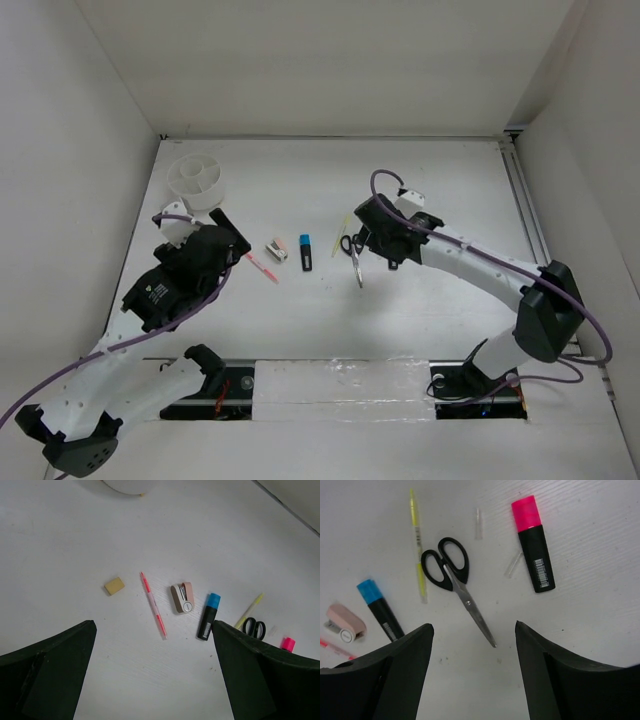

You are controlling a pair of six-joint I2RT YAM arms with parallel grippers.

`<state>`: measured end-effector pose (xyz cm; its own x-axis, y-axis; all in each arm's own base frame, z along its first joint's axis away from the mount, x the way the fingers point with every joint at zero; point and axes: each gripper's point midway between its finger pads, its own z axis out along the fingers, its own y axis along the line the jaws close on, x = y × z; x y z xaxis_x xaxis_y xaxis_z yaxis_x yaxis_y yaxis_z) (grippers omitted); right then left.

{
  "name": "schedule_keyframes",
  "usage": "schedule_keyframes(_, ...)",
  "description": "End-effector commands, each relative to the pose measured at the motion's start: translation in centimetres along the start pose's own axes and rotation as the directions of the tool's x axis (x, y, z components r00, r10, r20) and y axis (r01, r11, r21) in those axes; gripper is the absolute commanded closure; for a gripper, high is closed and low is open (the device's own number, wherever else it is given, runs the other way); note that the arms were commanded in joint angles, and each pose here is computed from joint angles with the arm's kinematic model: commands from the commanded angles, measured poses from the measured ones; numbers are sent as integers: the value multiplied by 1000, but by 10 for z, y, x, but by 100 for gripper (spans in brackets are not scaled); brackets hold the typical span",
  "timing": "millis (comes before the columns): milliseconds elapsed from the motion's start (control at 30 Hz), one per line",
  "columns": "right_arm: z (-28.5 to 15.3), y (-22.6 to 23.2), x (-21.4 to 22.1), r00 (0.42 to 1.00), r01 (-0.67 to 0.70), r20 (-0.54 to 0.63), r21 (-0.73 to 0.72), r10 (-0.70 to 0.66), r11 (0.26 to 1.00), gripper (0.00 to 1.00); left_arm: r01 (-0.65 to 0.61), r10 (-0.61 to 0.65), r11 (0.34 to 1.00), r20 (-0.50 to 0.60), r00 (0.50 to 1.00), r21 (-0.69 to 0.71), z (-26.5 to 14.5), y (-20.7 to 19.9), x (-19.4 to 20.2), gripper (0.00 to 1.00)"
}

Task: Sort the stationery into containers
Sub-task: Pick up the pen cap from the center of the board.

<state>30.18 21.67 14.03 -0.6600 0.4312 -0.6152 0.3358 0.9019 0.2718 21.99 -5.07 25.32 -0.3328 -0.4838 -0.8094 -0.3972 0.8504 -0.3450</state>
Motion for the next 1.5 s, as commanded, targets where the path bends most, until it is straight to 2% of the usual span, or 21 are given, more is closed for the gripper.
schedule_keyframes(0, 6, 8, -16, 986, -154, 75, 50, 150, 987, 28, 15, -15, 1000, 20, 1000, 12, 2, -4, -3, 0)
schedule_keyframes(233, 50, -18, -5, 987, -162, 30, 205, 159, 965, 28, -14, 14, 1000, 5, 1000, 22, 3, -7, 0, 0)
schedule_keyframes(500, 76, -18, -1, 982, -186, 15, 233, 188, 955, 32, 9, -10, 998, 17, 1000, 69, -3, -8, -3, 0)
schedule_keyframes(800, 88, -13, 7, 975, -216, -2, 255, 224, 942, 37, 15, -16, 997, 21, 1000, 75, -4, -7, -5, 0)
schedule_keyframes(867, 93, -20, 18, 975, -206, -22, 286, 221, 936, 41, 15, -16, 997, 21, 1000, 75, -4, -7, -5, 0)
schedule_keyframes(1467, 111, -54, 36, 963, -239, -34, 363, 269, 901, 43, 26, -29, 993, 27, 999, 113, -10, -10, -9, 0)
